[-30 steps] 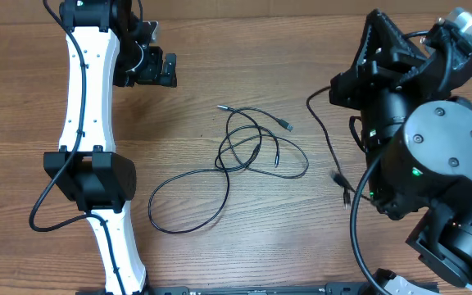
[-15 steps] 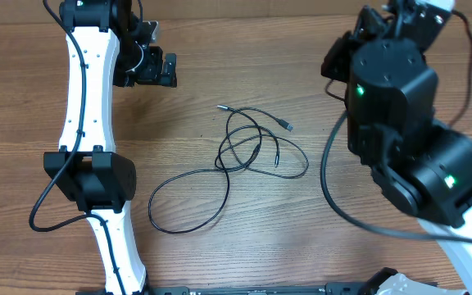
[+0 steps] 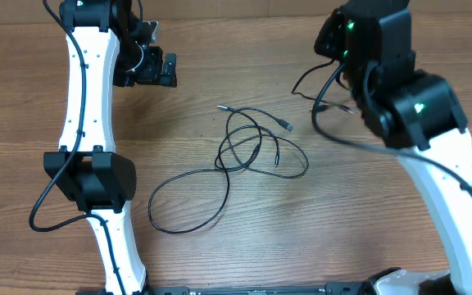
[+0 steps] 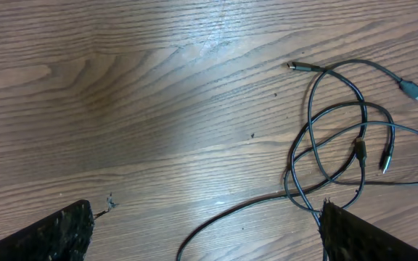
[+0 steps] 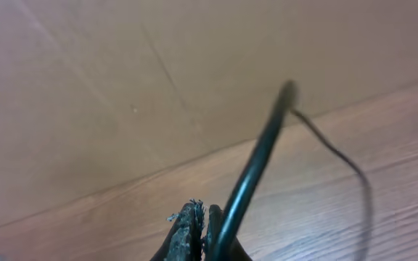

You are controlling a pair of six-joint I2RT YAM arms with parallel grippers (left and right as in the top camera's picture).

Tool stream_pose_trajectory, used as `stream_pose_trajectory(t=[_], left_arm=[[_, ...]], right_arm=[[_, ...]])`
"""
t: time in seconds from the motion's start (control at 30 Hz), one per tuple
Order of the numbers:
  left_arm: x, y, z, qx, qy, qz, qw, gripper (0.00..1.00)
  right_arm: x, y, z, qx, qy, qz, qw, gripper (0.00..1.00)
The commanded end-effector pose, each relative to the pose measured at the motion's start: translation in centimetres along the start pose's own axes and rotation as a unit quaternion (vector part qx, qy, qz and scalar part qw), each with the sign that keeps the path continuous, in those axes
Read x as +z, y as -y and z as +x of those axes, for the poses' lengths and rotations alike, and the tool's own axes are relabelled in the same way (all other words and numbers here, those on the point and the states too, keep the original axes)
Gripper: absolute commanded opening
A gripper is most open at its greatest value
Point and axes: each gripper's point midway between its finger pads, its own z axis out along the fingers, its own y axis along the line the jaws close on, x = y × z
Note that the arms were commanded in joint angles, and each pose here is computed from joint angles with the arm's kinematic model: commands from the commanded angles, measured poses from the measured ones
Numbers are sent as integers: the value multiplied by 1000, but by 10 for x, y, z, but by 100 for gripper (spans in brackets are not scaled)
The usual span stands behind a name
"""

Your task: Untangle cables

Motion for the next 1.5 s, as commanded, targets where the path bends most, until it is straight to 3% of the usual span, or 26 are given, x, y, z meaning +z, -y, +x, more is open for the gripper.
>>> stream_pose_trajectory(t=[0.0, 0.83, 0.97, 1.03, 1.1, 1.17, 1.23, 1.37, 1.47], left_arm=[[6, -1, 0, -7, -8, -1, 1000, 100], [6, 1, -11, -8, 15, 4, 1000, 100], [1, 41, -18, -107, 18, 124, 986, 100], [-12, 77, -22, -68, 23, 232, 970, 99], [-46, 123, -25, 39, 63, 385, 920, 100], [-77, 149, -24, 113, 108, 482, 862, 99], [-82, 152, -26, 129, 122, 493, 852, 100], [-68, 146, -27, 126, 114, 454, 875, 99], [-54, 146, -26, 173, 121, 407, 889, 100]], right_arm=[[18, -4, 8, 34, -53, -55, 996, 4], [33, 14, 21, 56, -102, -55, 992, 4], [33, 13, 19, 75, -99, -56, 991, 4], [34, 11, 14, 94, -91, -59, 990, 4], [35, 7, 7, 127, -80, -66, 986, 4], [35, 3, 0, 161, -69, -75, 982, 4], [34, -3, -7, 189, -62, -90, 976, 4], [30, -24, -18, 250, -64, -142, 956, 4], [22, -46, -28, 280, -72, -200, 936, 4]])
